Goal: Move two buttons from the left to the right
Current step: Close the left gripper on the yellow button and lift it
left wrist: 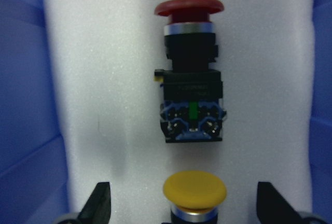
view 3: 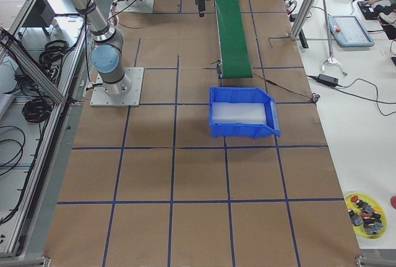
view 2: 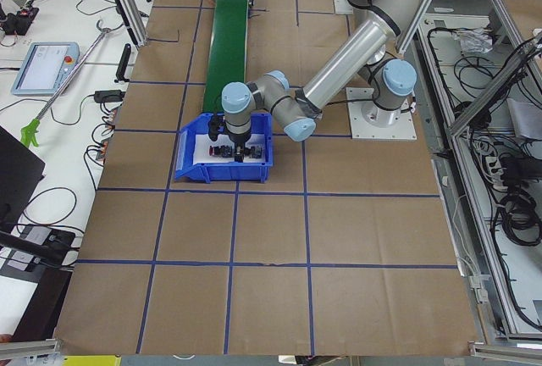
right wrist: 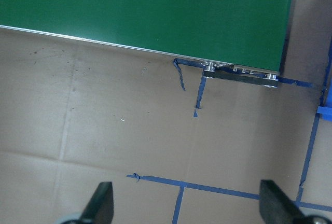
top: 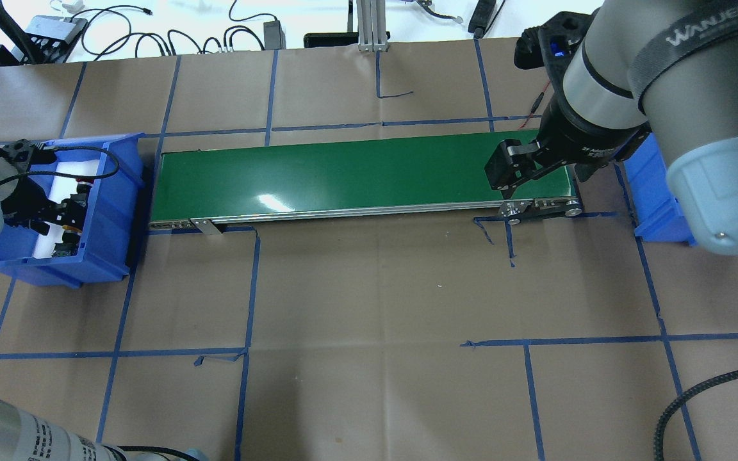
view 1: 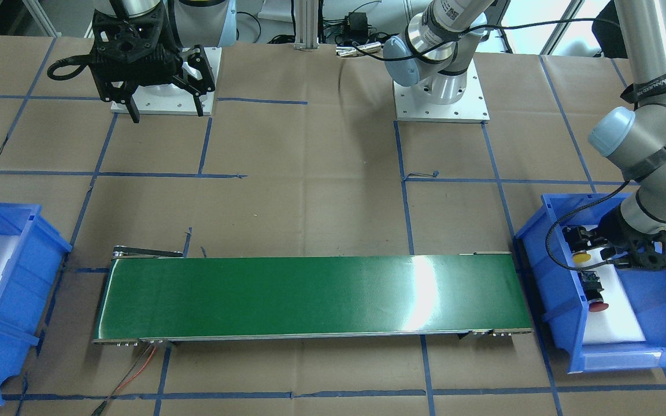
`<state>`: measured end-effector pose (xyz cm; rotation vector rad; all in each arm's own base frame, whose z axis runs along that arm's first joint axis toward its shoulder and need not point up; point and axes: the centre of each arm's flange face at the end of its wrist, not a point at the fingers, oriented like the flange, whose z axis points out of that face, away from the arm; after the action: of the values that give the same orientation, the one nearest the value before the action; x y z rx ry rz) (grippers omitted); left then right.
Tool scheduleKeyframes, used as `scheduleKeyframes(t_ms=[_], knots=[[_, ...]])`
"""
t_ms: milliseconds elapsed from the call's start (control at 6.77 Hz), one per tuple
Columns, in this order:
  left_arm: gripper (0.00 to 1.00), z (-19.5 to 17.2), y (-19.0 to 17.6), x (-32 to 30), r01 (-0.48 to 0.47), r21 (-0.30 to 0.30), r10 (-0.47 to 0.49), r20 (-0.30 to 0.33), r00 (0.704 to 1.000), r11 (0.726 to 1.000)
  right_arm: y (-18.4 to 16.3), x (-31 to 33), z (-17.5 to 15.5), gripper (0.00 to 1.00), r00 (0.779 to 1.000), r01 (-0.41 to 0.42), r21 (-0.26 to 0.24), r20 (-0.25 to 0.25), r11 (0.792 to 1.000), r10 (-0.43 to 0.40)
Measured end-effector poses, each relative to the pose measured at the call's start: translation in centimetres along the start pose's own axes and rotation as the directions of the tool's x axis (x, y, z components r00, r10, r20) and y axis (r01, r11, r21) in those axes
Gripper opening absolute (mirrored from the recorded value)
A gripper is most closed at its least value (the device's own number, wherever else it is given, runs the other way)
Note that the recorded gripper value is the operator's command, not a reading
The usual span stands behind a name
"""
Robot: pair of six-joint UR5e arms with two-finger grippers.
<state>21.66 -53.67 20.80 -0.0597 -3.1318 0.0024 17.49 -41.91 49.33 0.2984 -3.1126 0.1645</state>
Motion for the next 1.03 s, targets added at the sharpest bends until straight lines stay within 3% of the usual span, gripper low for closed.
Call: scheduleKeyframes(t_ms=[148, 443, 591, 739, 1034], knots=[[0.87, 0.18, 0.46, 0.3, 0.001, -0.009, -0.001, 0.001, 1.0, 1.0, 0.0, 0.0, 0.0, 1.0, 1.0, 0.0, 0.0, 0.0, 1.0, 0.0], [0.37, -0.1, 0.9, 0.24, 0.007, -0.02, -0.007, 0.002, 1.0, 1.0, -0.02, 0.05, -0.01, 1.0, 1.0, -0.001, 0.001, 0.0, 1.0, 0.001], [0.21, 0.02, 1.05, 0.24, 0.009, -0.026, -0.009, -0.002, 1.0, 1.0, -0.02, 0.06, -0.01, 1.0, 1.0, -0.002, 0.001, 0.0, 1.0, 0.002], [0.07, 0.25, 1.19, 0.25, 0.01, -0.031, -0.01, -0.007, 1.0, 0.999, -0.03, 0.07, -0.01, 1.0, 1.0, -0.002, 0.001, 0.0, 1.0, 0.002], [0.04, -0.31, 1.33, 0.19, 0.013, -0.043, -0.014, -0.018, 1.0, 0.999, -0.02, 0.06, -0.01, 1.0, 1.0, -0.001, 0.001, 0.0, 1.0, 0.001]])
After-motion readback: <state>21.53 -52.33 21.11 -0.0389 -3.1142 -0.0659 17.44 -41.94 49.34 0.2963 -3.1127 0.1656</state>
